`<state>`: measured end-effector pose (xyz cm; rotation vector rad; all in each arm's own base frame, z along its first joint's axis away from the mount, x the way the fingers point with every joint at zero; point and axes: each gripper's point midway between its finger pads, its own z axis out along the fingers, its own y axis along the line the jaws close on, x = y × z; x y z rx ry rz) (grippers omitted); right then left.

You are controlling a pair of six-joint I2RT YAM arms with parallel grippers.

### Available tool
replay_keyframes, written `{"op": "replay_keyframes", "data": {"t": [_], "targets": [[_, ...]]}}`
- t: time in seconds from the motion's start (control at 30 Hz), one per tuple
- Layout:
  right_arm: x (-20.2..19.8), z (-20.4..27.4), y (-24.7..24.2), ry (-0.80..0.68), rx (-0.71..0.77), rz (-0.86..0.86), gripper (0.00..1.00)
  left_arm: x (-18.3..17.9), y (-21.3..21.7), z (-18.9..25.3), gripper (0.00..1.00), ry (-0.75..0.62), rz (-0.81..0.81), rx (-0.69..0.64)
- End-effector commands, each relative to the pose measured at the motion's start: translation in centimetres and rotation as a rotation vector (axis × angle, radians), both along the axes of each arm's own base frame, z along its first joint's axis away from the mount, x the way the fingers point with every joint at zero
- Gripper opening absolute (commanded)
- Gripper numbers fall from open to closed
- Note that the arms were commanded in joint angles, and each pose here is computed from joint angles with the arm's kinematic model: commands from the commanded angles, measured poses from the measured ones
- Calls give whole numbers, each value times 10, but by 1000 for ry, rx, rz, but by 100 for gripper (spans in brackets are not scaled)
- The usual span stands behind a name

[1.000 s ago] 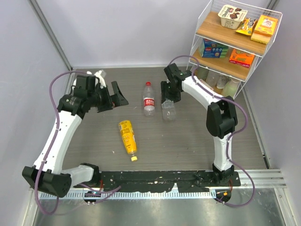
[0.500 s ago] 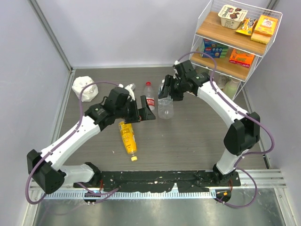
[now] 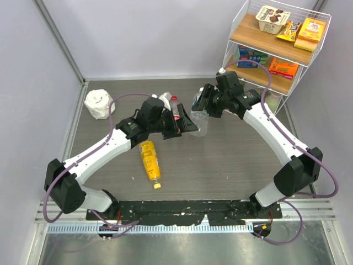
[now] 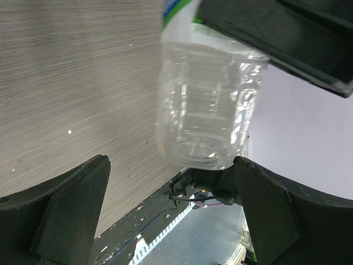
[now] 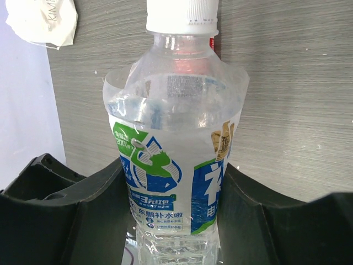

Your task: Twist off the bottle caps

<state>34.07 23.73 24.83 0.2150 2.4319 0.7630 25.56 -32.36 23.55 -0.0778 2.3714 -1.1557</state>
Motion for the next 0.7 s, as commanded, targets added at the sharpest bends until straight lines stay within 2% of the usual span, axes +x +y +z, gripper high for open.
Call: {"op": "replay_keyframes", "data": {"t": [0.0, 0.13, 0.5, 0.67], "targets": [[-5, 30, 15, -35, 88, 6, 46, 3, -31, 31, 100, -76, -50, -94], [-7, 31, 10, -41, 71, -4, 46, 3, -38, 45, 100, -114, -50, -130], [-14, 42, 17, -37, 122, 32, 46, 13, -37, 38, 100, -128, -19, -88], [-17, 49, 22, -32, 161, 46, 46, 22, -41, 35, 94, -131, -13, -59]]}}
